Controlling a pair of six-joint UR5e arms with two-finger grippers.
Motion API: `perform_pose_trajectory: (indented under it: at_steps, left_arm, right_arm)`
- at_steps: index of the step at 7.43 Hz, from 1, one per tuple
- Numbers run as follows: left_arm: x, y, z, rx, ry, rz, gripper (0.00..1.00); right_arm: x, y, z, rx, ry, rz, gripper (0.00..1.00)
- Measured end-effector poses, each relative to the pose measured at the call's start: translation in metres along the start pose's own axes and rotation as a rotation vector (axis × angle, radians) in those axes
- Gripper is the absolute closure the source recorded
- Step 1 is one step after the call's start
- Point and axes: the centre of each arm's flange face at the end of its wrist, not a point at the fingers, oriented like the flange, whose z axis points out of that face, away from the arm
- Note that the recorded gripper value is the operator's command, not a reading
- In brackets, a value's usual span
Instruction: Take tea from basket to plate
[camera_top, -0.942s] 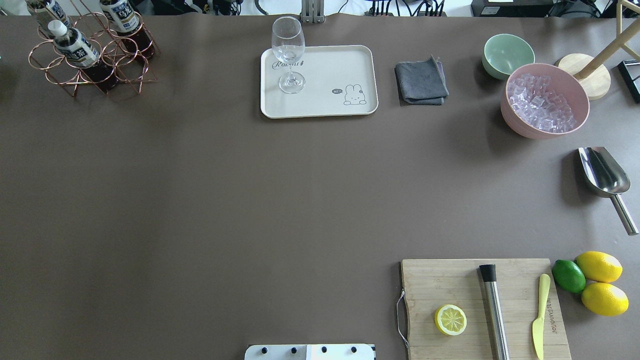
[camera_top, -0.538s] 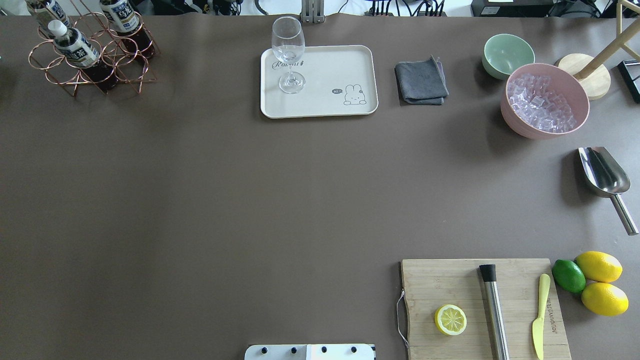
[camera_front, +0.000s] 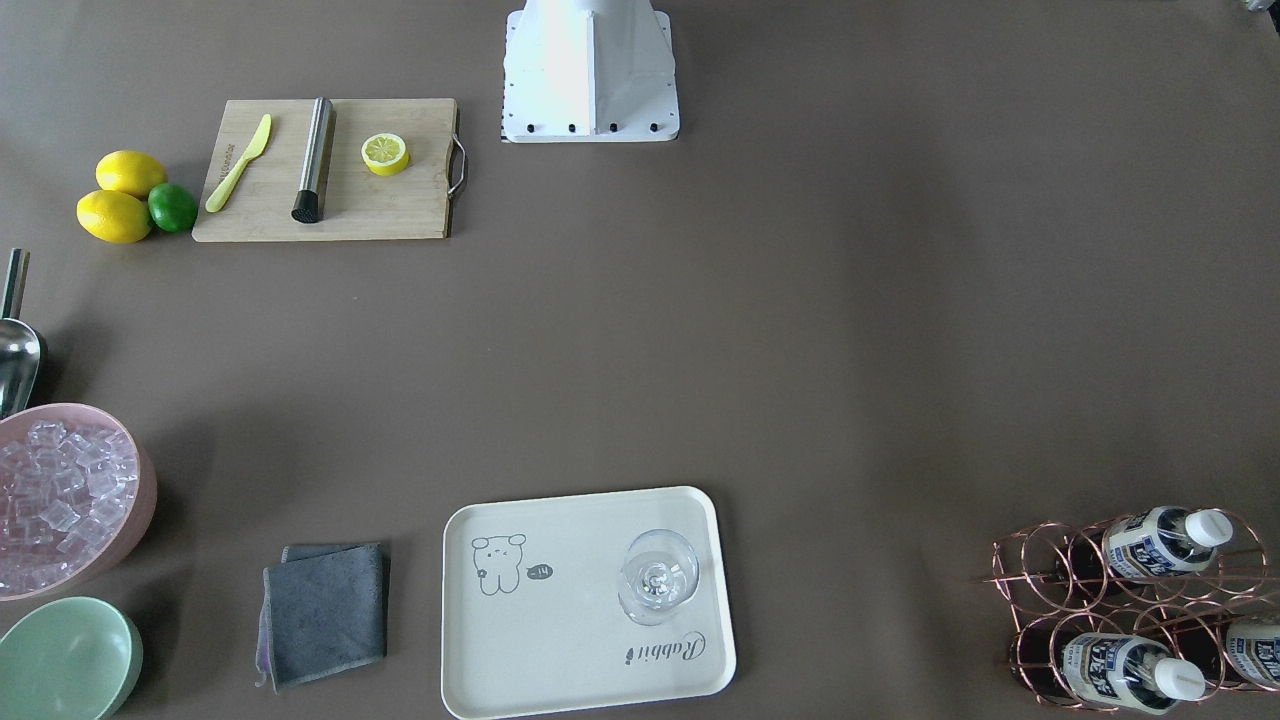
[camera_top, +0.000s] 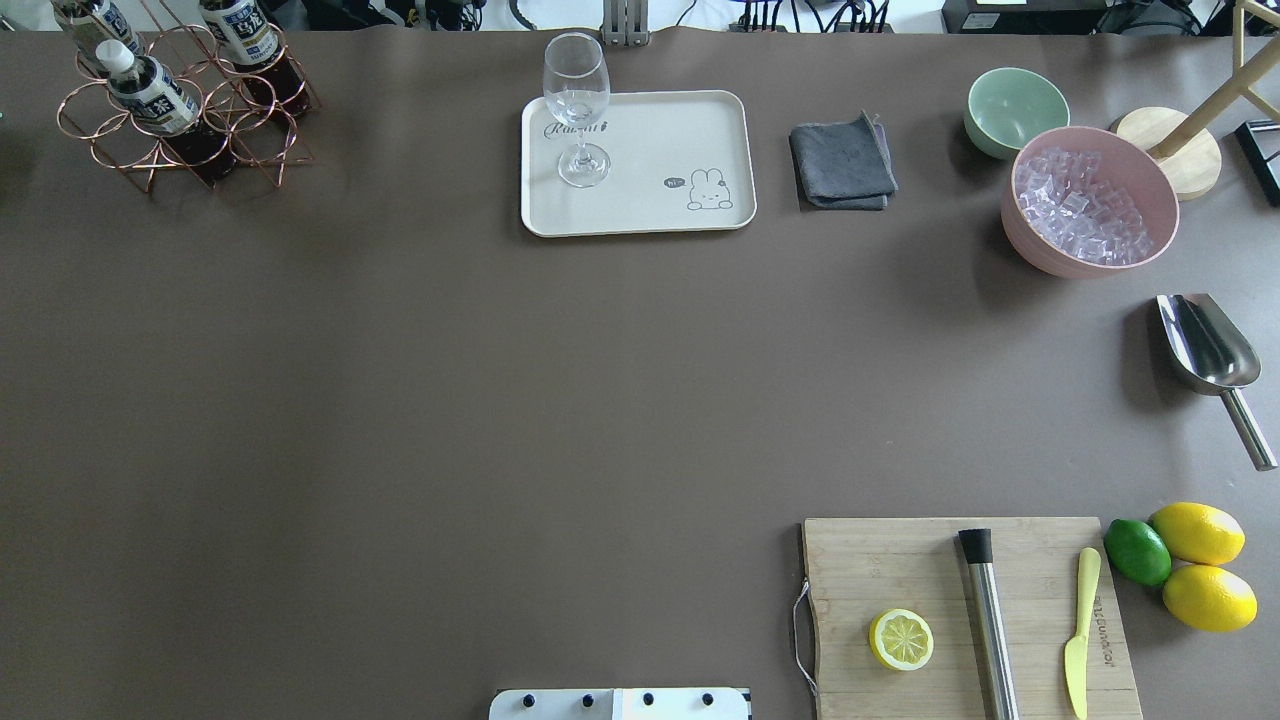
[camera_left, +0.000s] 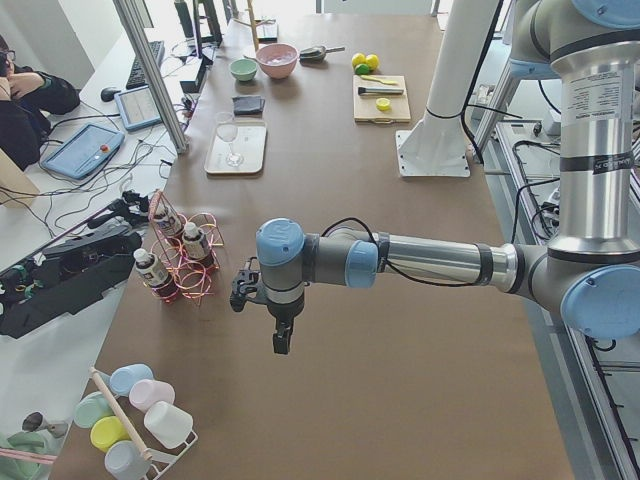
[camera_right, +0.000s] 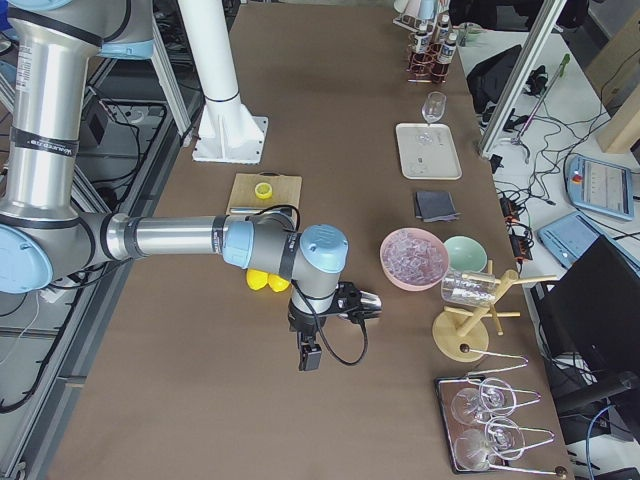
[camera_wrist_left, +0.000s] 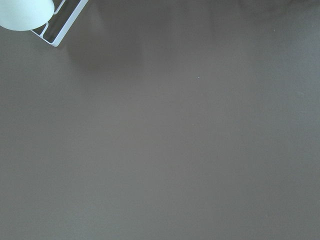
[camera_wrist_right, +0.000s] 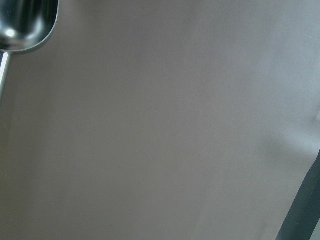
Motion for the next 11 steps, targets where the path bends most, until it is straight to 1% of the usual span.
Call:
perform_pose_trajectory:
  at_steps: [2, 3, 5, 7, 8, 9, 10, 11]
  left_arm:
    - [-0.001, 0.001, 0.000, 0.001, 0.000, -0.001, 0.02]
    - [-0.001, 0.001, 0.000, 0.001, 0.000, -0.001, 0.02]
    - [0.002, -0.005, -0.004, 0.011, 0.002, 0.010, 0.02]
    - [0.010, -0.022, -0.019, 0.044, 0.001, 0.033, 0.02]
    - [0.017, -0.035, -0.031, 0.070, 0.000, 0.048, 0.02]
    - [0.025, -0.050, -0.046, 0.102, -0.001, 0.071, 0.02]
    - [0.034, -0.061, -0.060, 0.130, -0.005, 0.123, 0.02]
    - [0.038, -0.067, -0.070, 0.149, -0.012, 0.210, 0.02]
  right_arm:
    - [0.003, 0.001, -0.001, -0.014, 0.033, -0.001, 0.00]
    - [0.003, 0.000, -0.001, -0.018, 0.042, -0.003, 0.00]
    - [0.004, 0.000, 0.000, -0.023, 0.044, -0.002, 0.00]
    - [0.004, 0.000, 0.000, -0.025, 0.044, -0.002, 0.00]
    - [0.003, 0.000, 0.001, -0.030, 0.042, 0.001, 0.00]
    - [0.003, 0.001, 0.001, -0.035, 0.039, 0.004, 0.00]
    - [0.004, 0.002, 0.002, -0.041, 0.039, 0.007, 0.00]
    - [0.004, 0.002, 0.002, -0.043, 0.038, 0.009, 0.00]
